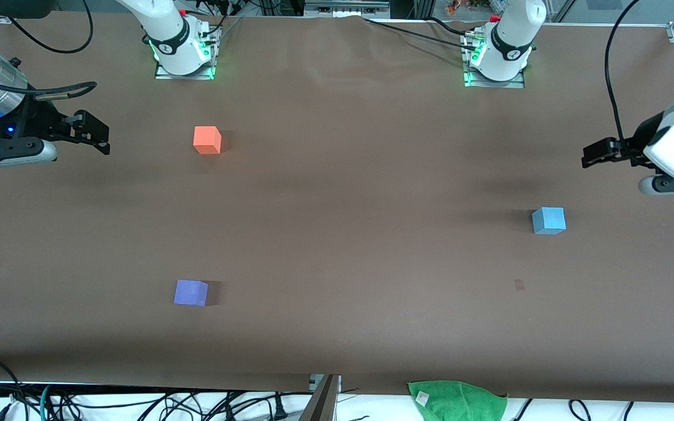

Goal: Place blue block between orange and purple blocks
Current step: 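Move the left gripper toward the light-blue cube, then lower the left gripper over the light-blue cube and close on it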

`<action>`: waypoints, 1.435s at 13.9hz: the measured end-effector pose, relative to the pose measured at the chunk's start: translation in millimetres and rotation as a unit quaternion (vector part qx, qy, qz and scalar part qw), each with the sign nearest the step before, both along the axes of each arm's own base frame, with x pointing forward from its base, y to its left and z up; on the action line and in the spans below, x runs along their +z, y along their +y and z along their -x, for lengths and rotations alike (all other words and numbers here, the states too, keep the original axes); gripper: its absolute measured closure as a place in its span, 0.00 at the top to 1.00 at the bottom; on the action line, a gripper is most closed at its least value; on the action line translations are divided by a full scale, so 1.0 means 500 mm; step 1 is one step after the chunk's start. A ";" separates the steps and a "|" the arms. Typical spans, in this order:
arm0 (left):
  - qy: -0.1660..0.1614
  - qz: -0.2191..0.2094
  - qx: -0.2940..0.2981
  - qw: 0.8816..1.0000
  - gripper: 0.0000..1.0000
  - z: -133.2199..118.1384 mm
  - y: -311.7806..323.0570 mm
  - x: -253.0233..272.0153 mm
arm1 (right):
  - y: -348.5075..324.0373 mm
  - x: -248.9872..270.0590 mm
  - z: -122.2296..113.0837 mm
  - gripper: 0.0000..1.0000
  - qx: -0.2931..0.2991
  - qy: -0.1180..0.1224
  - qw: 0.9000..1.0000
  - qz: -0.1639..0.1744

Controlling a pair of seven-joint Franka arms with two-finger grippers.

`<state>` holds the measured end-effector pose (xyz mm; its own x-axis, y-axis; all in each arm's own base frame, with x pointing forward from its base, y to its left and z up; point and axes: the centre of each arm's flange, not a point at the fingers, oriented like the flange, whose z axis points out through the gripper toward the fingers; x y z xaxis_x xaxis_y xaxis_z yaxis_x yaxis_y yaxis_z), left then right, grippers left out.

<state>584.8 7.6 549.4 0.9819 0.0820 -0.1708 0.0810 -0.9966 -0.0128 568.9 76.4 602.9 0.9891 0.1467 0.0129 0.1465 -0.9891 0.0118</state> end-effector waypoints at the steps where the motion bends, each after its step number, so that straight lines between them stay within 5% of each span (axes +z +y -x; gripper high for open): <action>1: -0.004 0.000 0.003 1.000 1.00 -0.009 0.010 -0.010 | -0.001 0.000 0.000 1.00 0.000 0.000 1.000 0.000; 5: -0.012 0.004 -0.014 1.000 1.00 -0.065 0.027 -0.100 | -0.001 0.000 0.000 1.00 0.000 0.000 1.000 0.000; 10: -0.007 0.010 -0.057 0.998 1.00 -0.136 0.064 -0.363 | -0.002 0.000 -0.001 1.00 -0.001 0.000 1.000 0.000; 14: 0.001 -0.023 -0.076 0.997 1.00 -0.100 0.094 -0.504 | -0.008 0.001 -0.001 1.00 -0.004 -0.001 1.000 0.000; 20: 0.049 -0.016 -0.073 0.996 1.00 -0.031 0.121 -0.601 | -0.016 -0.006 -0.006 1.00 -0.007 0.002 1.000 0.001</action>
